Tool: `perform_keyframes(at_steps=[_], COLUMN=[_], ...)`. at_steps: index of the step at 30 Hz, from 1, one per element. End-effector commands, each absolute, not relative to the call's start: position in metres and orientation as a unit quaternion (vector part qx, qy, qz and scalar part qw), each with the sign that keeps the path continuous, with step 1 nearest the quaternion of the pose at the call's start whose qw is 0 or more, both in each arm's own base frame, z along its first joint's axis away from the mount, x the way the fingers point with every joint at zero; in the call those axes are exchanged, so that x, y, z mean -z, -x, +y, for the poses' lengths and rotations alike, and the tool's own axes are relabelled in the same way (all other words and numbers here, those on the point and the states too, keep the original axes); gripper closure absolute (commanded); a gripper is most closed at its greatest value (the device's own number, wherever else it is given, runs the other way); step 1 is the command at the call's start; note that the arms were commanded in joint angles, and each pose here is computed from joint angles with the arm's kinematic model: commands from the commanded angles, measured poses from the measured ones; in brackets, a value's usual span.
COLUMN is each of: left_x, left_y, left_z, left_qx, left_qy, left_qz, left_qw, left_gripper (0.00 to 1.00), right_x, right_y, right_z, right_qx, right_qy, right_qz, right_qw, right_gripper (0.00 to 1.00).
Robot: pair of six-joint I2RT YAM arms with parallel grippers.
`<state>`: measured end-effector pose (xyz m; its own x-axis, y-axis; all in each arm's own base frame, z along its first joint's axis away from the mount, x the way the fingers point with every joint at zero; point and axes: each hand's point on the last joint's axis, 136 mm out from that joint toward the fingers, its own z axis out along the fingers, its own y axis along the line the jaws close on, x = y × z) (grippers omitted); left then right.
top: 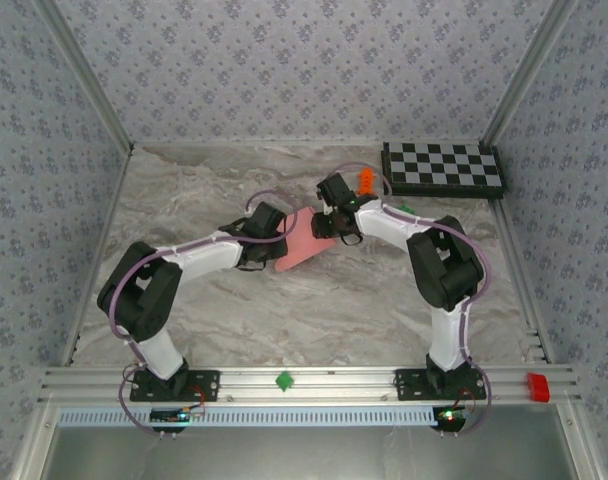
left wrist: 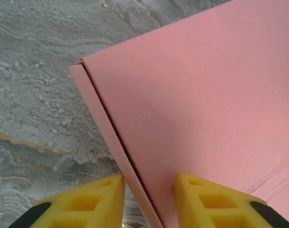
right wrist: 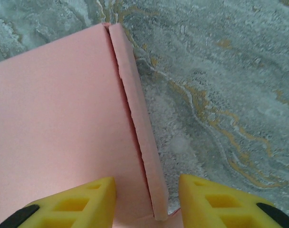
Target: Fold the paper box
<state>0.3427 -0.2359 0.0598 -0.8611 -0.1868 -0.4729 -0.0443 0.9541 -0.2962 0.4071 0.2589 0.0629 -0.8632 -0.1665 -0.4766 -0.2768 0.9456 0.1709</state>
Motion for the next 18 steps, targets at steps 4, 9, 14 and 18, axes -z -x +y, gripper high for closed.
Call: perform_keyframes(at_steps=[4, 9, 14, 18], left_x=[-0.063, -0.098, -0.117, -0.117], left_y=[-0.324, -0.333, -0.357, -0.387], left_z=[-0.236, -0.229, -0.21, -0.198], left_qx=[0.147, 0.139, 0.118, 0.113], left_qy=[0.061, 0.049, 0.039, 0.024], left_qz=[0.959, 0.952, 0.948, 0.948], left_qw=[0.235, 0.27, 0.293, 0.296], left_gripper=[0.67, 0.65, 0.62, 0.62], right_x=[-0.073, -0.106, -0.128, -0.13], right_y=[-0.415, -0.419, -0.404, -0.379], right_z=[0.25, 0.242, 0.224, 0.206], right_qx=[-0.083, -0.084, -0.106, -0.118], right_qy=[0.118, 0.108, 0.083, 0.067], right_qz=[0.961, 0.954, 0.95, 0.948], right_qw=[0.235, 0.265, 0.281, 0.289], right_gripper=[0.58, 0.56, 0.56, 0.56])
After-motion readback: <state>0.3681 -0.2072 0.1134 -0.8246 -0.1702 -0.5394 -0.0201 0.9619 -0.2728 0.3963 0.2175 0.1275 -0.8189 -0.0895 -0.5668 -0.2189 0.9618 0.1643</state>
